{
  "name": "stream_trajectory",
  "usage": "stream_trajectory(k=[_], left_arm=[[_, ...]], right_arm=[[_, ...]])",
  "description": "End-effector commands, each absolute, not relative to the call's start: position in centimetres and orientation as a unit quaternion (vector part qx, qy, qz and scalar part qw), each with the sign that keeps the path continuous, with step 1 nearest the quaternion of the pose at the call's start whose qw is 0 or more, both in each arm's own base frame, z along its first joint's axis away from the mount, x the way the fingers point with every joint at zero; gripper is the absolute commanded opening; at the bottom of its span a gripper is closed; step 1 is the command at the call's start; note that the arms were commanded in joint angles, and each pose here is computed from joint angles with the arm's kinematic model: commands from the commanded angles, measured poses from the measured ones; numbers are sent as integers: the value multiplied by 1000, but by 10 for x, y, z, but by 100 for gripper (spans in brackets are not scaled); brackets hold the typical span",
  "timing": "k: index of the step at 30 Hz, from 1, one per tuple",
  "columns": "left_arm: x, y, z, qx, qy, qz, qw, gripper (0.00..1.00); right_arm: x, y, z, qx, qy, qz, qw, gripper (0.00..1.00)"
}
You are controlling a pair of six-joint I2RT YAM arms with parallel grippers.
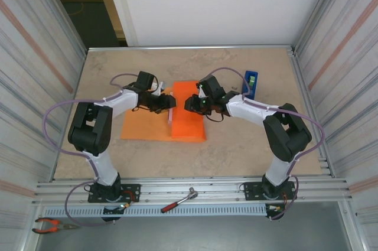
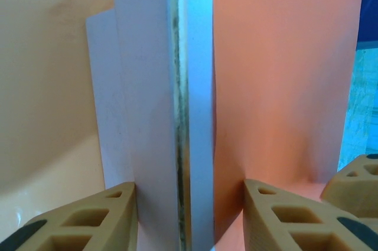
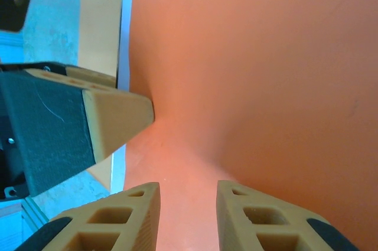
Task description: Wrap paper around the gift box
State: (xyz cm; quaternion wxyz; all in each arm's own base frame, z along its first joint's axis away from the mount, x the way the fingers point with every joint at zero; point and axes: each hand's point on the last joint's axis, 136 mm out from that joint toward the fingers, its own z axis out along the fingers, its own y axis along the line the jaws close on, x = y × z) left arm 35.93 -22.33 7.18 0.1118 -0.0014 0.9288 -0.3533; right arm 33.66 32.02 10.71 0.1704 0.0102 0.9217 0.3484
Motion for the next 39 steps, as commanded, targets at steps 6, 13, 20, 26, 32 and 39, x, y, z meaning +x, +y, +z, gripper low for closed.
stream_trajectory(k=[6, 13, 20, 26, 32, 39], left_arm=[[340, -217, 64, -44, 934, -339, 102, 42], [351, -222, 78, -21, 933, -341, 115, 47], [366, -216, 110, 6, 929, -337, 151, 65], [360, -213, 106, 8, 931, -333, 149, 70], [350, -215, 88, 8, 937, -324, 135, 72], [344, -218, 76, 14, 941, -314, 126, 73]], right_arm=[[336, 317, 107, -11, 925, 346, 155, 30], [334, 312, 83, 5, 935, 323, 143, 28], [331, 302, 71, 23, 941, 307, 141, 26], [329, 300, 69, 27, 942, 303, 140, 26], [328, 299, 67, 28, 943, 302, 139, 26], [328, 300, 68, 31, 942, 304, 141, 26]])
